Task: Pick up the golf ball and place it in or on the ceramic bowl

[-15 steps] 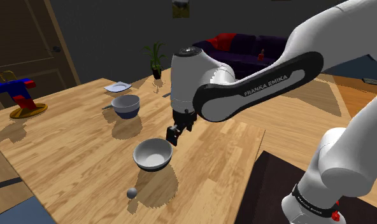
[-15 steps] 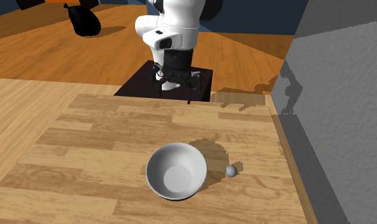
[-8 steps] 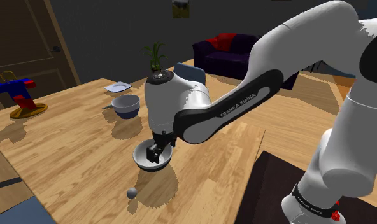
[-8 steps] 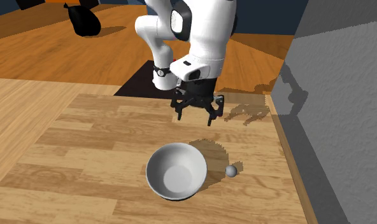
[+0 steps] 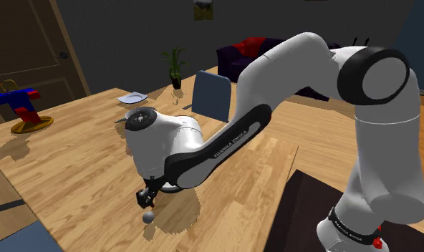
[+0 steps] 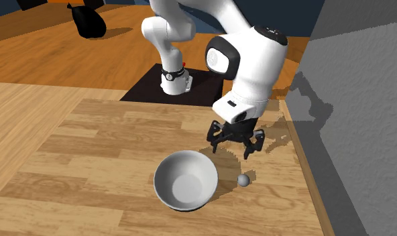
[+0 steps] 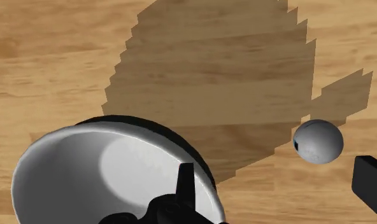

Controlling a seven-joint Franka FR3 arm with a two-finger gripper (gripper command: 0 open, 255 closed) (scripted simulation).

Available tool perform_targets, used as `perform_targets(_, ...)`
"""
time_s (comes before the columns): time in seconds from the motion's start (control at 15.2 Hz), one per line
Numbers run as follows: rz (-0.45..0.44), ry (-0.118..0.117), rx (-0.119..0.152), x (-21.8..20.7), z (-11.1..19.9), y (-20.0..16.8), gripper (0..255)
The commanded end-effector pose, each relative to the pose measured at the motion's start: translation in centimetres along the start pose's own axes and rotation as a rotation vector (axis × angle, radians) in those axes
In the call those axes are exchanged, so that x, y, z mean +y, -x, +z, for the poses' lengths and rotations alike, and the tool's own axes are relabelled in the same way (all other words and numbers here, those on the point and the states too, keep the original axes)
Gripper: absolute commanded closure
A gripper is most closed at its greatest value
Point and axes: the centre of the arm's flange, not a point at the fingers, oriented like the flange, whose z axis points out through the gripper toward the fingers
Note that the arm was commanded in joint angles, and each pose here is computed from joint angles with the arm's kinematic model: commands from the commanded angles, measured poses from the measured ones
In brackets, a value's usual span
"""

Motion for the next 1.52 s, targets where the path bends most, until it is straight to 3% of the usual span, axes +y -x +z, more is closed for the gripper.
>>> perform_targets(0.0, -0.003, 0.002, -0.002, -1.9, 1.5, -0.8, 0)
perform_targets(0.26, -0.011, 0.005, -0.006, -6.2, 4.3, -2.4, 0)
perform_targets(0.79, -0.011, 0.005, -0.006, -6.4, 8.4, -2.4, 0)
perform_targets(1.32, -0.011, 0.006, -0.006, -6.4, 8.4, -2.4, 0)
perform_targets(1.39, -0.011, 0.006, -0.006, -6.4, 8.4, -2.4, 255)
perform_targets(1.45, -0.011, 0.006, -0.006, -6.4, 8.4, -2.4, 255)
